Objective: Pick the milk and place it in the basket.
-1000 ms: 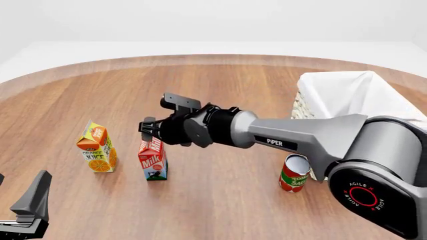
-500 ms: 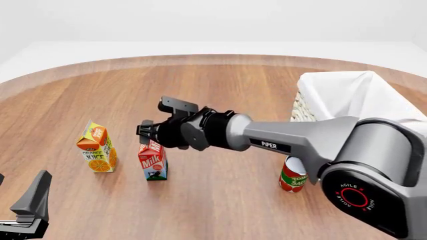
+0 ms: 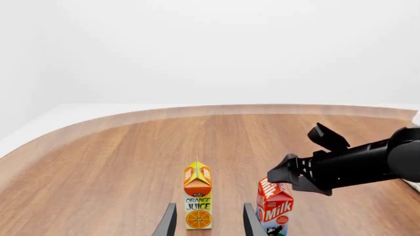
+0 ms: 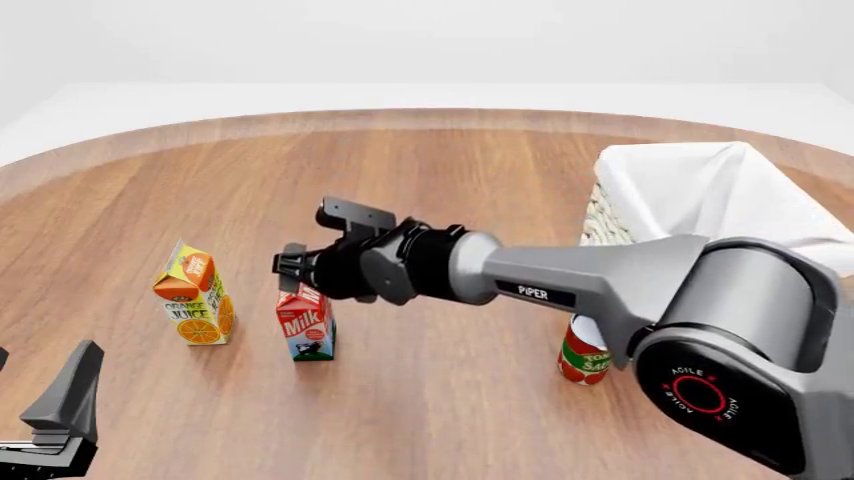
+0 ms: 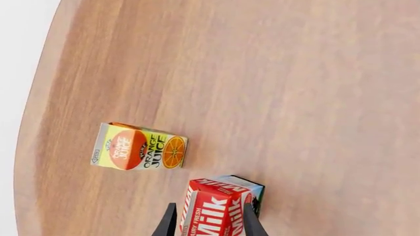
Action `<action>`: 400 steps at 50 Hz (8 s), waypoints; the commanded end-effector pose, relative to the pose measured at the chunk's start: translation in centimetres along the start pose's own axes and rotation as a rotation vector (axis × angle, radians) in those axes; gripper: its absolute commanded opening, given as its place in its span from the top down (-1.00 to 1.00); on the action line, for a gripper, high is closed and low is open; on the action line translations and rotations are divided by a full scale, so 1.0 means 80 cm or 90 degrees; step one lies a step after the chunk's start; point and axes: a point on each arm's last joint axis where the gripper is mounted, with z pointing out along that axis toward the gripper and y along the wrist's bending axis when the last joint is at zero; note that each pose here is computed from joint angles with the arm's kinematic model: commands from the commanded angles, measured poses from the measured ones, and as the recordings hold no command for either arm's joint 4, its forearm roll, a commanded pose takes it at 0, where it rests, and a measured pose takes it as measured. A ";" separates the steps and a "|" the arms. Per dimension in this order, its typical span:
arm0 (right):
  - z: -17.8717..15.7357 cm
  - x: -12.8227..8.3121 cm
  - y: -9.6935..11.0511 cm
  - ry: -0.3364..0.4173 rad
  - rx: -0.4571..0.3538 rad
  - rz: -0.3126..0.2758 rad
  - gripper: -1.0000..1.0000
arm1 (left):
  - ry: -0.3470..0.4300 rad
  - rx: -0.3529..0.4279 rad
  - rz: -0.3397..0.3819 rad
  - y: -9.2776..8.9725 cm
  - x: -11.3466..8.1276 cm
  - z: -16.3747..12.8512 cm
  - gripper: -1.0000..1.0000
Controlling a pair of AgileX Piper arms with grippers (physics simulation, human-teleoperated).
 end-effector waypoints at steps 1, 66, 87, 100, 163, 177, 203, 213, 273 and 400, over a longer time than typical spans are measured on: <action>0.004 0.004 0.000 0.003 -0.001 0.003 -1.00 | 0.000 0.000 0.000 0.000 0.000 0.000 -1.00; 0.028 0.016 -0.004 0.011 0.002 0.020 -1.00 | 0.000 0.000 0.000 0.000 0.000 0.000 -1.00; 0.005 -0.005 -0.005 -0.036 -0.025 0.015 1.00 | 0.000 0.000 0.000 0.000 0.000 0.000 -1.00; -0.003 -0.008 0.001 -0.039 -0.031 0.013 1.00 | 0.000 0.000 0.000 0.000 0.000 0.000 -1.00; -0.050 -0.039 0.000 -0.089 -0.048 -0.003 1.00 | 0.000 0.000 0.000 0.000 0.000 0.000 -1.00; -0.086 -0.060 -0.005 -0.126 -0.055 -0.011 1.00 | 0.000 0.000 0.000 0.000 0.000 0.000 -1.00; -0.141 -0.086 -0.015 -0.173 -0.054 -0.023 1.00 | 0.000 0.000 0.000 0.000 0.000 0.000 -1.00; -0.166 -0.097 -0.011 -0.192 -0.059 -0.030 1.00 | 0.000 0.000 0.000 0.000 0.000 0.000 -1.00; -0.331 -0.155 -0.032 -0.335 -0.041 -0.030 1.00 | 0.000 0.000 0.000 0.000 0.000 0.000 -1.00; -0.535 -0.128 -0.199 -0.566 0.243 0.118 1.00 | 0.000 0.000 0.000 0.000 0.000 0.000 -1.00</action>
